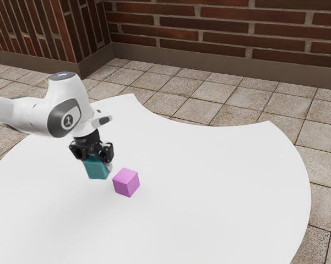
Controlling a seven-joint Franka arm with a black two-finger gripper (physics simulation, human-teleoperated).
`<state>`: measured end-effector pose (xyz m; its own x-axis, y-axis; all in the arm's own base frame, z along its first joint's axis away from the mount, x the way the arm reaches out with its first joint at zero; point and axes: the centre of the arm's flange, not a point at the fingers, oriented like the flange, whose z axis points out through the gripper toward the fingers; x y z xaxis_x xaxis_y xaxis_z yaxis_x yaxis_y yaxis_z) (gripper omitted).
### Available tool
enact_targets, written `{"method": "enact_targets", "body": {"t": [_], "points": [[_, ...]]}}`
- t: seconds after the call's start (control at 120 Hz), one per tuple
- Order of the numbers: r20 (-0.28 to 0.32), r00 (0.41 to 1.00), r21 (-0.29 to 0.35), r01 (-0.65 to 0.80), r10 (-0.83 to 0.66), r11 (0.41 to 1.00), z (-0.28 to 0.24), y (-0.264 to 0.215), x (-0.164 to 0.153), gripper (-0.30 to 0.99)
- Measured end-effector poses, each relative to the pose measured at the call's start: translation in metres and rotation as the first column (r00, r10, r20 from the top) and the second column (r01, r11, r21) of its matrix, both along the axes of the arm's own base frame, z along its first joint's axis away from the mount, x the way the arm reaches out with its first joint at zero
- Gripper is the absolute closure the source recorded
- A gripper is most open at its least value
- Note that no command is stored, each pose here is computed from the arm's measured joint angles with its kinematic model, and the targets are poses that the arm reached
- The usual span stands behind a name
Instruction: Pick up the blue block with one arm, and put the blue block on the pink block with one arm
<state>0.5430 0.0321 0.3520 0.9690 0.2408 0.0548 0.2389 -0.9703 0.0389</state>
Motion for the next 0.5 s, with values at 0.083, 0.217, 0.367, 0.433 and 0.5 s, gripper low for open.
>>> {"method": "enact_targets", "body": {"t": [0.083,0.217,0.367,0.433,0.5], "points": [[0.004,0.999,0.004,0.043,-0.043,0.999,0.000,-0.040,0.012,0.34],[0.000,1.000,0.008,0.030,-0.030,1.000,-0.004,-0.054,0.020,0.34],[0.003,1.000,0.008,-0.005,0.005,1.000,-0.009,-0.048,0.037,0.34],[0.004,1.000,0.019,0.000,0.000,1.000,-0.011,-0.048,0.039,0.34],[0.011,1.000,0.039,0.023,-0.023,0.999,-0.010,-0.047,0.042,0.34]]}}
